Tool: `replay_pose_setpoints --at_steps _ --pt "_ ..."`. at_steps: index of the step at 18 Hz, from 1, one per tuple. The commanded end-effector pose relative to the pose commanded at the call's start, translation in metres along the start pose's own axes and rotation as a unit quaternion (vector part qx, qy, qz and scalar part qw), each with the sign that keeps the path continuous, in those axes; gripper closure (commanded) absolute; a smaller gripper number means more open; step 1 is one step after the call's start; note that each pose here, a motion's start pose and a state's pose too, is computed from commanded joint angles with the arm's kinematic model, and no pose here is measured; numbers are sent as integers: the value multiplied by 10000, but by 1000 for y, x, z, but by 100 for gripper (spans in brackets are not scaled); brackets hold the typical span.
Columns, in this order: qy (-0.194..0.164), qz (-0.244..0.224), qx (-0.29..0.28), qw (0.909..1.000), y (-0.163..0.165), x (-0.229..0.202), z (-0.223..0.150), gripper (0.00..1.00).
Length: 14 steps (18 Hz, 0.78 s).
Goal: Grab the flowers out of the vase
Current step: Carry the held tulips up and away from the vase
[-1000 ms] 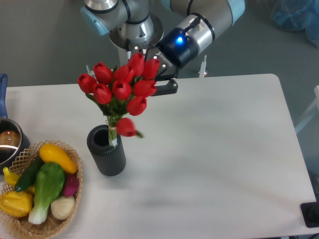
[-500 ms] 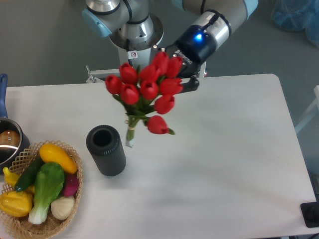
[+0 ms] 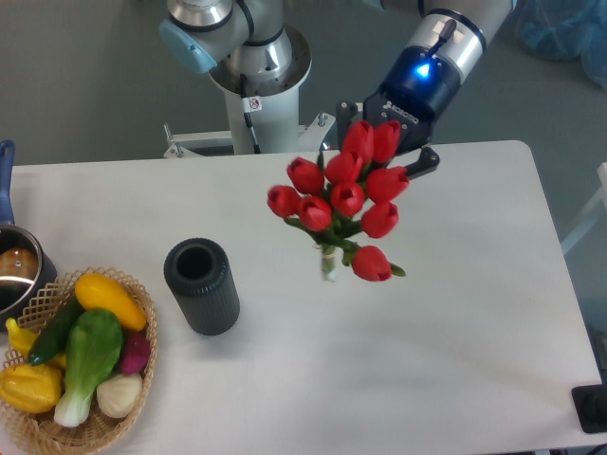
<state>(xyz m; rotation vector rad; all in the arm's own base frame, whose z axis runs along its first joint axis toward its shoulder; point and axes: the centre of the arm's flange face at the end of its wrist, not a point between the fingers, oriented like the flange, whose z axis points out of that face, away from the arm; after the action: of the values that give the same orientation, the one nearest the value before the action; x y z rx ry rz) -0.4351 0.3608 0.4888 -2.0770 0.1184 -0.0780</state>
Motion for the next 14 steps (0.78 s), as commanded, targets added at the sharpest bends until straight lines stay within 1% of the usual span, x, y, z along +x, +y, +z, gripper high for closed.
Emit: replay_pose_setpoints --at_steps 4,6,7,10,13,14 --pt "-204 63 -497 9985 4 -9 -3 100" --pt "-354 202 -871 9954 4 -16 -6 100" --pt "-377 187 -1083 9932 7 -17 -5 100" --pt "-456 357 -1803 9819 10 -17 -5 100" --pt "-584 593 -2496 9647 9 -14 -1 100" --pt "-581 697 -2606 9612 2 -11 5 100"
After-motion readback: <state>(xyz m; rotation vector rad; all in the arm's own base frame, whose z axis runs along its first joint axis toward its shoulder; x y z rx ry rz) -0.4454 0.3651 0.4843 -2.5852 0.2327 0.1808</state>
